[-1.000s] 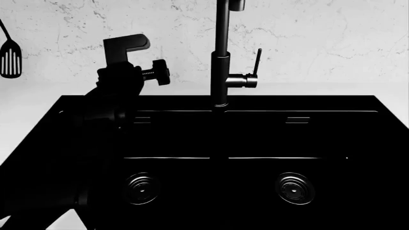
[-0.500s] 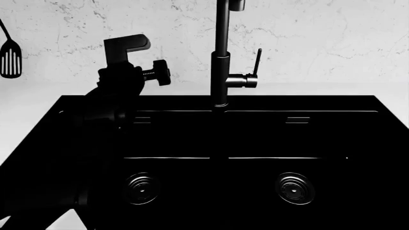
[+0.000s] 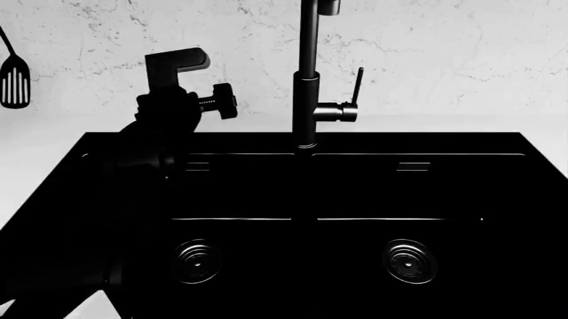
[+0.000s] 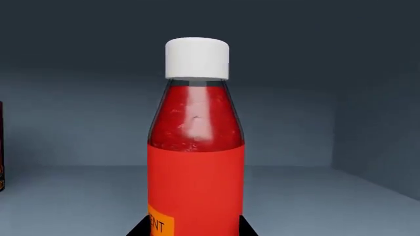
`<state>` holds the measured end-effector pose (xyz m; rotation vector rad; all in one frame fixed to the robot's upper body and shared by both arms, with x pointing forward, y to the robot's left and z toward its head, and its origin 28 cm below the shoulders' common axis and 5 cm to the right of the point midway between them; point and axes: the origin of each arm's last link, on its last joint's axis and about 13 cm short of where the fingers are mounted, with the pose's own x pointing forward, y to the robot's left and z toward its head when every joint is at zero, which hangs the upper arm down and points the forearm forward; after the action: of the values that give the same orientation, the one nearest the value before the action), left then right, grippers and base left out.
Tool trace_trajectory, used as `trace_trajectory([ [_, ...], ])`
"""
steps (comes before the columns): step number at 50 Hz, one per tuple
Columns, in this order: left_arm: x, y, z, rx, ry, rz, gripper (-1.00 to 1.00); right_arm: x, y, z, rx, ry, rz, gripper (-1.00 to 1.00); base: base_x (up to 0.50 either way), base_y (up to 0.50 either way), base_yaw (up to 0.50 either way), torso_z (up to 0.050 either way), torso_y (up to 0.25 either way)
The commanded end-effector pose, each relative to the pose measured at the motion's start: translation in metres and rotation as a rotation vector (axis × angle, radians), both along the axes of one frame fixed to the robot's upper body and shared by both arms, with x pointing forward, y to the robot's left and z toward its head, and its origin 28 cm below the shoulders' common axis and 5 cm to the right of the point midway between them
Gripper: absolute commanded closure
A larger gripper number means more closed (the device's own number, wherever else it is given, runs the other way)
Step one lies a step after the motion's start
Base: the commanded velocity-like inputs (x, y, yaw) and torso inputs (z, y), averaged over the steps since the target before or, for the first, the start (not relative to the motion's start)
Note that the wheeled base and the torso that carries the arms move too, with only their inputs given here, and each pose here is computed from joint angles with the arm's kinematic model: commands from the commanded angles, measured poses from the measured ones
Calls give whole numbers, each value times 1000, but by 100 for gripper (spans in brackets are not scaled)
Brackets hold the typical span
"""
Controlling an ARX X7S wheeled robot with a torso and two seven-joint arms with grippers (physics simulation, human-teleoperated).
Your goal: Pick the fish from the plate and place it on the cutting board. Then pick the condiment bottle from the cabinet and place it next to the cutting board.
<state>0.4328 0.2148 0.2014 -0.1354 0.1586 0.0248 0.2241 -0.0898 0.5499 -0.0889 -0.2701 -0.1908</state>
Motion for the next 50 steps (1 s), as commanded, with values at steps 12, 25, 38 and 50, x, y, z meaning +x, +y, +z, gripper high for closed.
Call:
trace_trajectory([
  [12, 0, 0, 0, 4, -1, -1, -100, -36, 9, 26, -33, -218, 36, 100, 0, 0, 0, 0, 0],
  [25, 0, 0, -1, 6, -2, 0, -100, -42, 10, 25, -58, -233, 56, 100, 0, 0, 0, 0, 0],
  [38, 0, 0, 0, 8, -1, -1, -100, -44, 10, 25, -52, -234, 74, 100, -378, -34, 0, 0, 0],
  [50, 0, 0, 0, 4, -2, -1, -100, -42, 10, 21, -47, -226, 82, 100, -500, -43, 0, 0, 0],
])
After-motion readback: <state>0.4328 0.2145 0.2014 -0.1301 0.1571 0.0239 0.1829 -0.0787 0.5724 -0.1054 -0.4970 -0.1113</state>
